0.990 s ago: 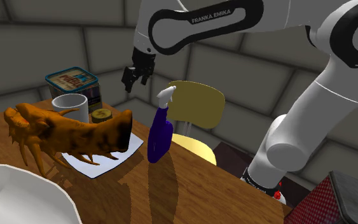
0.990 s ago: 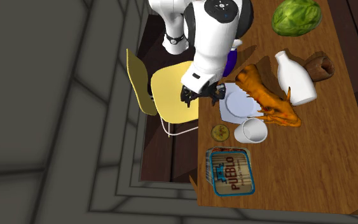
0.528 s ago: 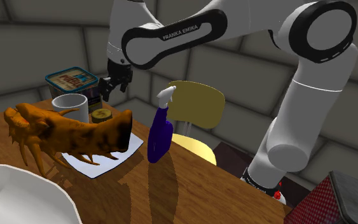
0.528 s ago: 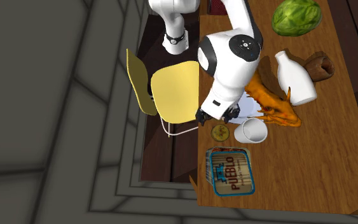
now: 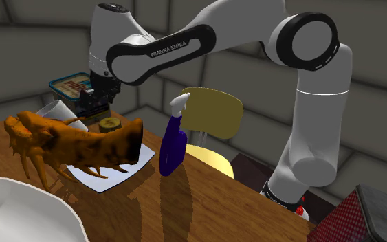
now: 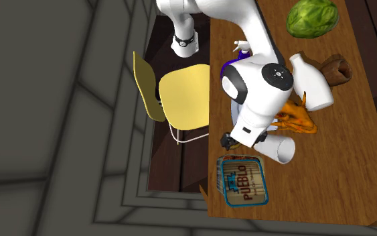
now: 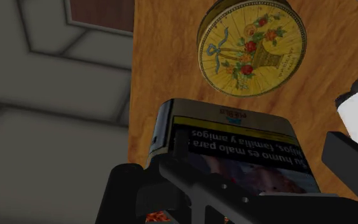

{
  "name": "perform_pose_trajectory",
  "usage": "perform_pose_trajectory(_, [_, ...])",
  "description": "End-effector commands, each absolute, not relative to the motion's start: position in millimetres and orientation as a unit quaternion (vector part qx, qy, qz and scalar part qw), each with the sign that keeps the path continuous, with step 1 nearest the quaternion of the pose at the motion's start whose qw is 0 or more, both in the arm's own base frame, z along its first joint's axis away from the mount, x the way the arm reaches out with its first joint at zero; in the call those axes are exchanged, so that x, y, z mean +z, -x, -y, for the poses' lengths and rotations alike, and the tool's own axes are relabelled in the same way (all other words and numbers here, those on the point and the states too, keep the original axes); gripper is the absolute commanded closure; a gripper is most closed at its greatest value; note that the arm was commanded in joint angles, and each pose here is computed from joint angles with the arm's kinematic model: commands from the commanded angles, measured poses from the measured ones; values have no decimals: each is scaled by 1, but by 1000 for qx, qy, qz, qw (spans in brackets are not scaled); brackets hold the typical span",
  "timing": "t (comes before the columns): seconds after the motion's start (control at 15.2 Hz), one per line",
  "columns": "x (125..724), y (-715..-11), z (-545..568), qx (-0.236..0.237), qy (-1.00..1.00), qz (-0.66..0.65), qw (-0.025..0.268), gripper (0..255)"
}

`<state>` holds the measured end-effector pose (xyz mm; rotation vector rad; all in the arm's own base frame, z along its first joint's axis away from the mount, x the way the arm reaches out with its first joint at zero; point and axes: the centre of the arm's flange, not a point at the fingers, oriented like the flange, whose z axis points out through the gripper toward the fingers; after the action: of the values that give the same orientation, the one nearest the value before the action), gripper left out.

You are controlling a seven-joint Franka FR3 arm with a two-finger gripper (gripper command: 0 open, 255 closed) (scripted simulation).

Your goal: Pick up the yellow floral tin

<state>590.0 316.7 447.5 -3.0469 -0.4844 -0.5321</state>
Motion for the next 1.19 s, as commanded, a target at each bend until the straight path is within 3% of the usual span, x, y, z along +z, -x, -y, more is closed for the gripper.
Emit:
perform_pose_trajectory(0.0, [419,-587,-317,-147,977,157,-4,0])
perform_pose_trajectory(0.4, [395,-587,-317,-147,977,157,-4,0])
perform_pose_trajectory(0.46, [395,-587,-317,-147,977,157,-4,255])
perform_pose_trajectory(1.12, [400,-587,-317,-147,977,157,-4,255])
